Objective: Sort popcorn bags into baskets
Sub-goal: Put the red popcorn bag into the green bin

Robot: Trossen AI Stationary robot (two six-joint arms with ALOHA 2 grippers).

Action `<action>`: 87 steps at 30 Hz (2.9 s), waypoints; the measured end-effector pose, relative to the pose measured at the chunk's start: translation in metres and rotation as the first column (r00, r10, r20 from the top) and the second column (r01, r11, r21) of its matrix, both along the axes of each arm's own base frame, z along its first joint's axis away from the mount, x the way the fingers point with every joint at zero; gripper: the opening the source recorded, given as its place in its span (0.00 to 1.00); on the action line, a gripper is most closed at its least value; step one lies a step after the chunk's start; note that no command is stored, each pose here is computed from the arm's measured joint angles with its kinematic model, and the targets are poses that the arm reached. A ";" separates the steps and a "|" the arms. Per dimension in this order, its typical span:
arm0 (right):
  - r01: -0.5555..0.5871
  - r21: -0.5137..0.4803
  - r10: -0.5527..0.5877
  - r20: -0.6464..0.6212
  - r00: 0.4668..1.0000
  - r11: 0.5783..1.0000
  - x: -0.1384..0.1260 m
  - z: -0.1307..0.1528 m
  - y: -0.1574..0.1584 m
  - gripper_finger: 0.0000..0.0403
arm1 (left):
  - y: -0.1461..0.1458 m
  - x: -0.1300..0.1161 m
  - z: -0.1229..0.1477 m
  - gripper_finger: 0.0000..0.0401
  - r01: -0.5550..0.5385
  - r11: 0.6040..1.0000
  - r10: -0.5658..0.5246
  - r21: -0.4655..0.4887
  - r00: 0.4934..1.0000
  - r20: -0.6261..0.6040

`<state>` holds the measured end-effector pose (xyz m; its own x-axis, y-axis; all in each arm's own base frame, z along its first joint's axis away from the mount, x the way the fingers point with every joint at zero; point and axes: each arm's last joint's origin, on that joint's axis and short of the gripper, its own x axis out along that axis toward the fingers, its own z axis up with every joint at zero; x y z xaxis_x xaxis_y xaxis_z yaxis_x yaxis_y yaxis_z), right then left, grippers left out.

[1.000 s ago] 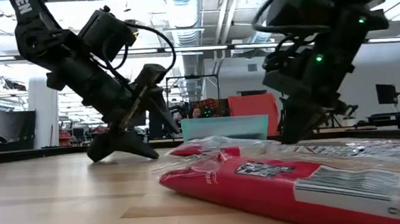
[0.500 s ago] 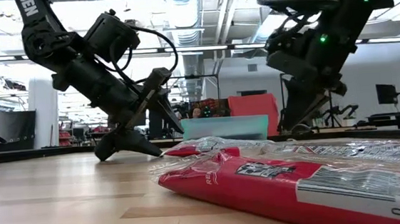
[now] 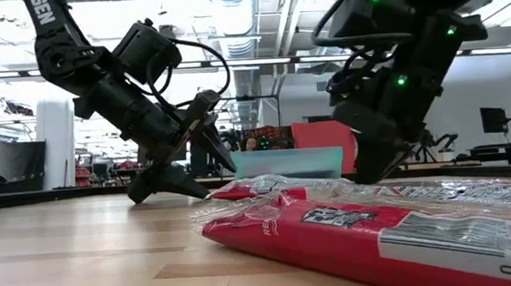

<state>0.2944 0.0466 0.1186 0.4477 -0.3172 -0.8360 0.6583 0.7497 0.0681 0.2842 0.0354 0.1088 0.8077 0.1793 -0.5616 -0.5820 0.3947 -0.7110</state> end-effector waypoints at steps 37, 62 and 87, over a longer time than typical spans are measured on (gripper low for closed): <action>-0.137 0.060 0.126 0.157 0.980 0.989 0.002 0.046 -0.019 0.04 | -0.008 0.002 0.015 0.01 0.188 0.959 -0.166 -0.214 0.979 0.115; 0.032 -0.079 -0.016 0.195 0.981 0.996 -0.064 0.119 -0.033 0.09 | 0.043 0.002 0.121 0.00 -0.147 0.989 0.144 -0.025 0.907 0.395; 0.026 -0.084 -0.015 0.130 0.991 0.996 -0.069 0.116 -0.033 0.09 | 0.105 0.043 0.063 0.01 -0.122 0.986 0.148 -0.114 0.956 0.255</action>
<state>0.2251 0.0132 0.2347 0.5425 -0.3950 -0.7414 0.6636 0.7427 0.0899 0.3270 0.1407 0.1722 0.9004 0.2525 -0.3542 -0.4139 0.2474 -0.8761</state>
